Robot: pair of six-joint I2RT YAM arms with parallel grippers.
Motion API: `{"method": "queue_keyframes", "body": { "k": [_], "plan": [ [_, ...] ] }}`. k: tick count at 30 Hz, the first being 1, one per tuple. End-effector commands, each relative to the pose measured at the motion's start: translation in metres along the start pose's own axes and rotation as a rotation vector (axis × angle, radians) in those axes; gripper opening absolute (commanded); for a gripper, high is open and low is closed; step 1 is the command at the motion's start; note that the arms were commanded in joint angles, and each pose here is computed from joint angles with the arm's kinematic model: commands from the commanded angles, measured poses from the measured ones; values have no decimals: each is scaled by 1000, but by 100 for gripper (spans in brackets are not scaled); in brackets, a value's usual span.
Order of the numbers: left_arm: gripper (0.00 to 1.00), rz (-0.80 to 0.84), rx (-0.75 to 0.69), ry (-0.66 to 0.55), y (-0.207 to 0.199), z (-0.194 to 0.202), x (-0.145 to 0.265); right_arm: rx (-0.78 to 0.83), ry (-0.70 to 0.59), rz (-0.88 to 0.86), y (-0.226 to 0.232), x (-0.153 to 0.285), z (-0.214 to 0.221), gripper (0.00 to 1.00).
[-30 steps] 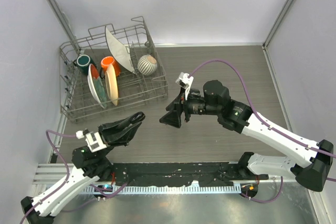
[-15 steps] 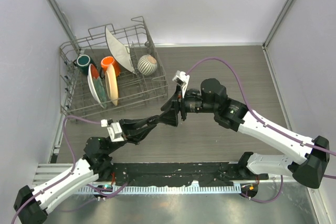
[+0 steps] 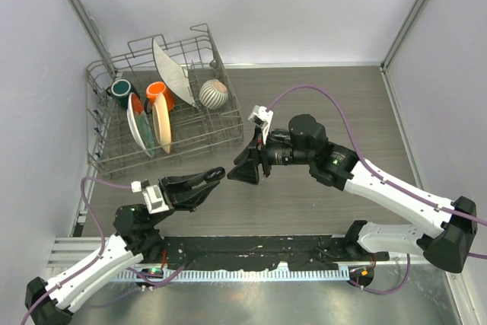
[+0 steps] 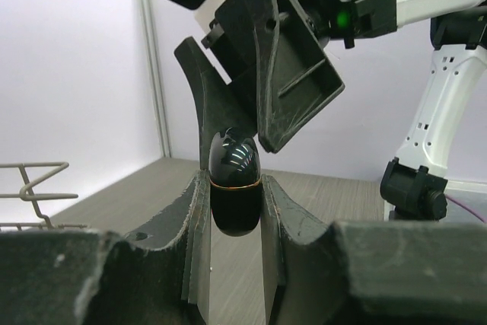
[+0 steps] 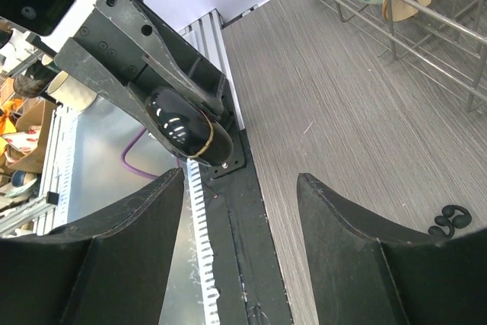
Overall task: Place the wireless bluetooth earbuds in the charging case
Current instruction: Open the charging case.
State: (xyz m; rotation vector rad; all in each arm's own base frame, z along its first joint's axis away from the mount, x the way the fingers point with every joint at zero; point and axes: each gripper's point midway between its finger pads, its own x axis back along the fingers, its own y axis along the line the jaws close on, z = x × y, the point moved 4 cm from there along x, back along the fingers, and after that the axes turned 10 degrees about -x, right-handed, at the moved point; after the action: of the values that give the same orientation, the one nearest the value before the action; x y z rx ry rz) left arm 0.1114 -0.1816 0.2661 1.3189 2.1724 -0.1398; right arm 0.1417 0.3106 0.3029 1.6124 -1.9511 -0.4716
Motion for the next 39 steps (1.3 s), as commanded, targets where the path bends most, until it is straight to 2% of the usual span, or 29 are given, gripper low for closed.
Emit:
{"method": "queue_keyframes", "body": {
  "k": [1, 10, 16, 36, 39],
  "plan": [
    [0, -14, -16, 29, -1, 16, 10, 35, -32, -42, 11, -1, -14, 66],
    [0, -11, -12, 37, -1, 20, 8, -13, -44, -71, 12, -8, -15, 65],
    [0, 22, -10, 25, -4, 18, 4, -39, -49, -24, 2, -12, -11, 62],
    [0, 1, 1, 2, -2, 14, 2, -2, -13, 3, -6, -13, -1, 56],
    [0, 4, -7, -23, 0, 4, -3, 0, -15, 18, -9, -13, 0, 55]
  ]
}}
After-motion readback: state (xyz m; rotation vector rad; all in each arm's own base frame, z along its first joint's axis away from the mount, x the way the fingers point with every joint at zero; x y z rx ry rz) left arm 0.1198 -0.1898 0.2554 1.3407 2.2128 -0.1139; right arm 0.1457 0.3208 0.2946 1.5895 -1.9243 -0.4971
